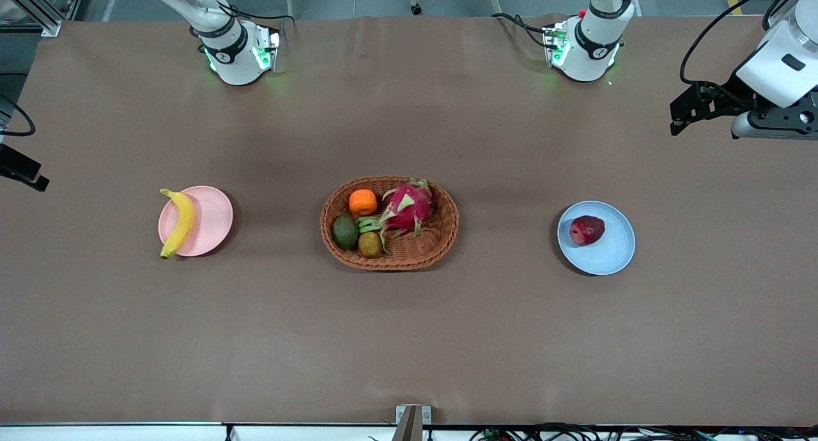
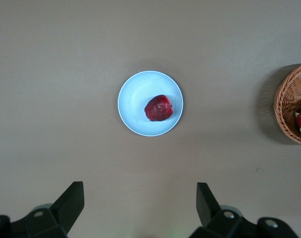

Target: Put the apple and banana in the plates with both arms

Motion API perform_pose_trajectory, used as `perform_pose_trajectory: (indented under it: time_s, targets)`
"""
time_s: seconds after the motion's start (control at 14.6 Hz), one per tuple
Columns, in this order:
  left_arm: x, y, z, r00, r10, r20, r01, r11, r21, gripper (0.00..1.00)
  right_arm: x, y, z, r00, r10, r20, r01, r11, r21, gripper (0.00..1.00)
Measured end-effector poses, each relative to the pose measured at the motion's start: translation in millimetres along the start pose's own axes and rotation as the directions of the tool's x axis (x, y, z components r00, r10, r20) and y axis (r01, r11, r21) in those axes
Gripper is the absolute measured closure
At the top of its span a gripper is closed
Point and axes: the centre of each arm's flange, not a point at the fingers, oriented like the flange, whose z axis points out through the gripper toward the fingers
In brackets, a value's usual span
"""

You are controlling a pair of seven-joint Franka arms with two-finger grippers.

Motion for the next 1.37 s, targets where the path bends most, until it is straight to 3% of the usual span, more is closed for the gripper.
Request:
perform_pose_trajectory:
  time_s: [0.89, 1.37]
  targets:
    - [1.7, -3.1, -9.1, 1.000, -0.005, -0.019, 0.005, 1.000, -0.002, 0.00, -50.7, 1.2, 4.6, 1.000, -0.002, -0.006, 0.002, 1.000, 0.015, 0.00]
    - [2.5, -3.4, -7.4, 1.000, -0.006, -0.010, 0.006, 1.000, -0.002, 0.00, -55.7, 1.1, 2.6, 1.000, 0.004, 0.005, -0.004, 1.000, 0.017, 0.00]
